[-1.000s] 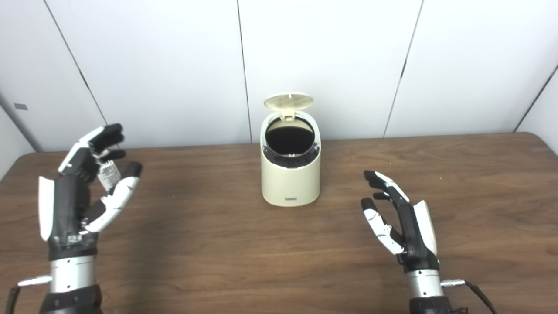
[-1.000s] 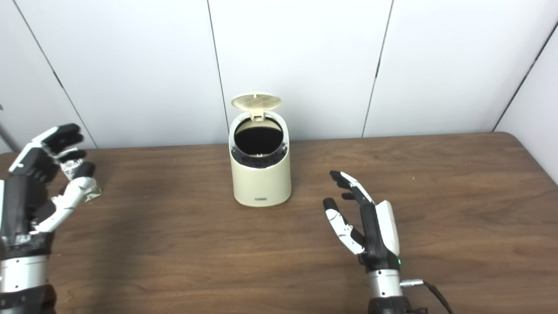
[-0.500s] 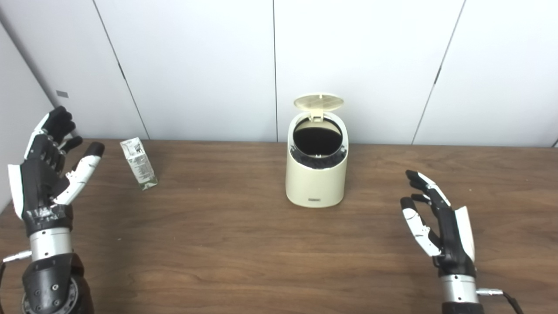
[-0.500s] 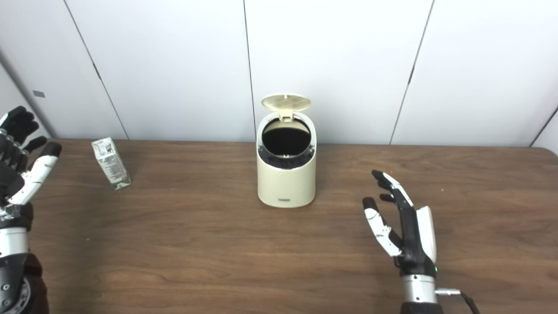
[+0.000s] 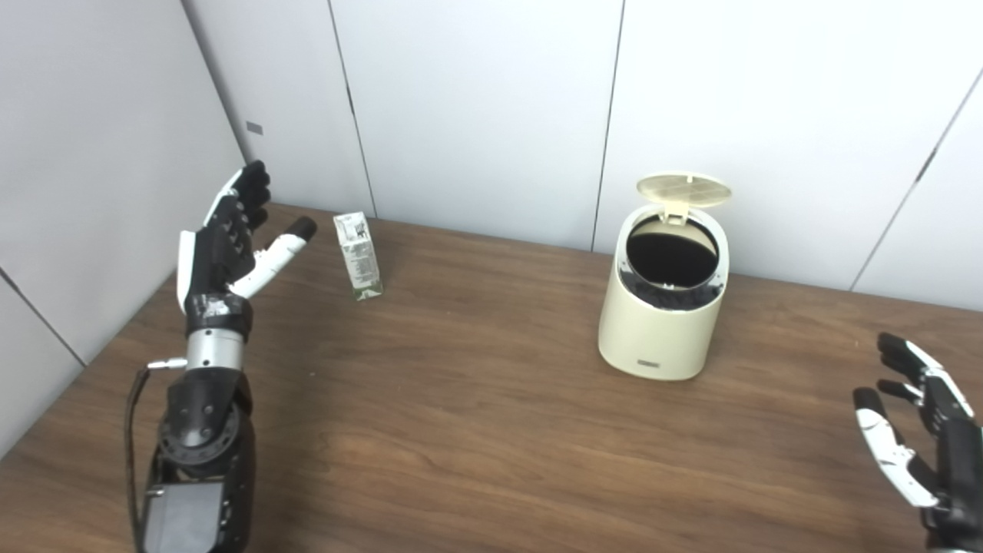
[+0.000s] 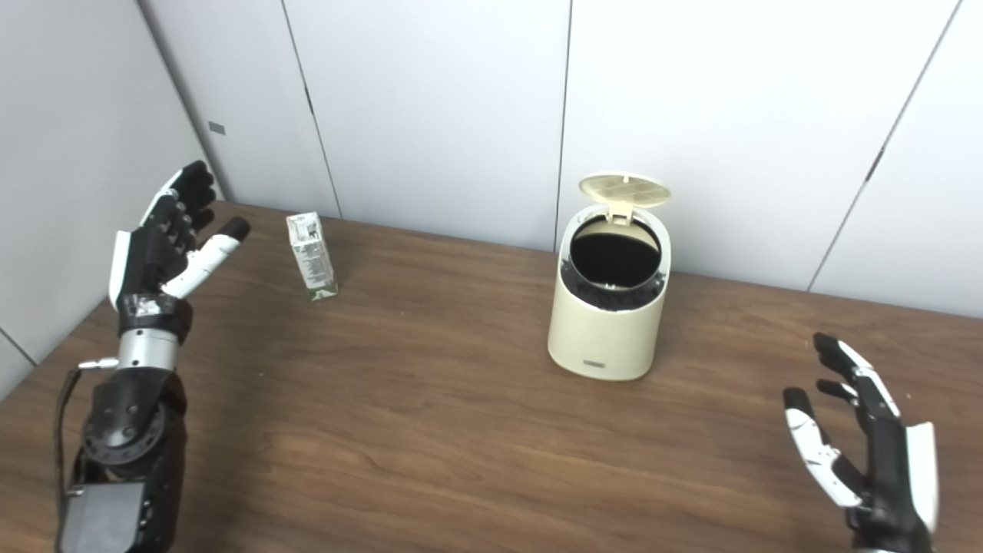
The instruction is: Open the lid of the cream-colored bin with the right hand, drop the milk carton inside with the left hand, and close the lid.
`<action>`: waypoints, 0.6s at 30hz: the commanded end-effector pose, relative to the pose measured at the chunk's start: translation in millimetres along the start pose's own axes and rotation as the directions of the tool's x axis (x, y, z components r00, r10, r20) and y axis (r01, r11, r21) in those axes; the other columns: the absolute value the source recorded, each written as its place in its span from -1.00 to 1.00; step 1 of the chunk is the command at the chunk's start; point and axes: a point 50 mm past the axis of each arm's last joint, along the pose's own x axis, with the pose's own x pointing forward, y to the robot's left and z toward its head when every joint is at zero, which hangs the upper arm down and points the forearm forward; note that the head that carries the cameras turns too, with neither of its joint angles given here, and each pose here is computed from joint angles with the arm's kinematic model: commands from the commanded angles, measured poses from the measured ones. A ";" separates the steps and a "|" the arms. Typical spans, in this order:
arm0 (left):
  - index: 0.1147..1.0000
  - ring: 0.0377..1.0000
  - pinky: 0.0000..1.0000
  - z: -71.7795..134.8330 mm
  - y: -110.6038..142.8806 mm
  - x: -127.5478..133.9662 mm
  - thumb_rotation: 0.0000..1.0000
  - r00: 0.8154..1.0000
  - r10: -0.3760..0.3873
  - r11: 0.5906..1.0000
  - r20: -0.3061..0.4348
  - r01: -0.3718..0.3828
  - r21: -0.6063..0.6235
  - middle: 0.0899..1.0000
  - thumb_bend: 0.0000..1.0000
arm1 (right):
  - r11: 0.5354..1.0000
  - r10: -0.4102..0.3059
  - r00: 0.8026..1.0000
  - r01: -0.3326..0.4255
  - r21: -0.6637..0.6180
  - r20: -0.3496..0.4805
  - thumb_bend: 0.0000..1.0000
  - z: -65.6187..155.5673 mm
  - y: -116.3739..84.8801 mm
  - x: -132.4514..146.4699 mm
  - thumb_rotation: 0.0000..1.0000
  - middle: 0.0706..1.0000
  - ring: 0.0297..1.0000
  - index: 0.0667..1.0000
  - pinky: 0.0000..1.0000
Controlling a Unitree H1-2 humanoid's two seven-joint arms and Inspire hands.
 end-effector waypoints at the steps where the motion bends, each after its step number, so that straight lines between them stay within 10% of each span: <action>1: 0.86 0.85 0.80 17.9 -7.1 13.9 -0.21 0.998 0.015 1.000 0.066 -0.014 -0.009 0.82 1.00 | 1.000 0.009 1.000 -0.009 -0.011 0.027 -0.69 -6.0 -11.3 -1.8 0.31 0.56 0.54 0.52 0.25; 18: 0.89 0.84 0.79 -21.8 -25.9 25.6 -0.11 0.990 0.131 0.991 -0.056 -0.129 0.043 0.83 1.00 | 1.000 0.014 1.000 -0.014 -0.001 0.007 -0.40 -31.3 -18.2 7.4 0.61 0.47 0.42 0.41 0.05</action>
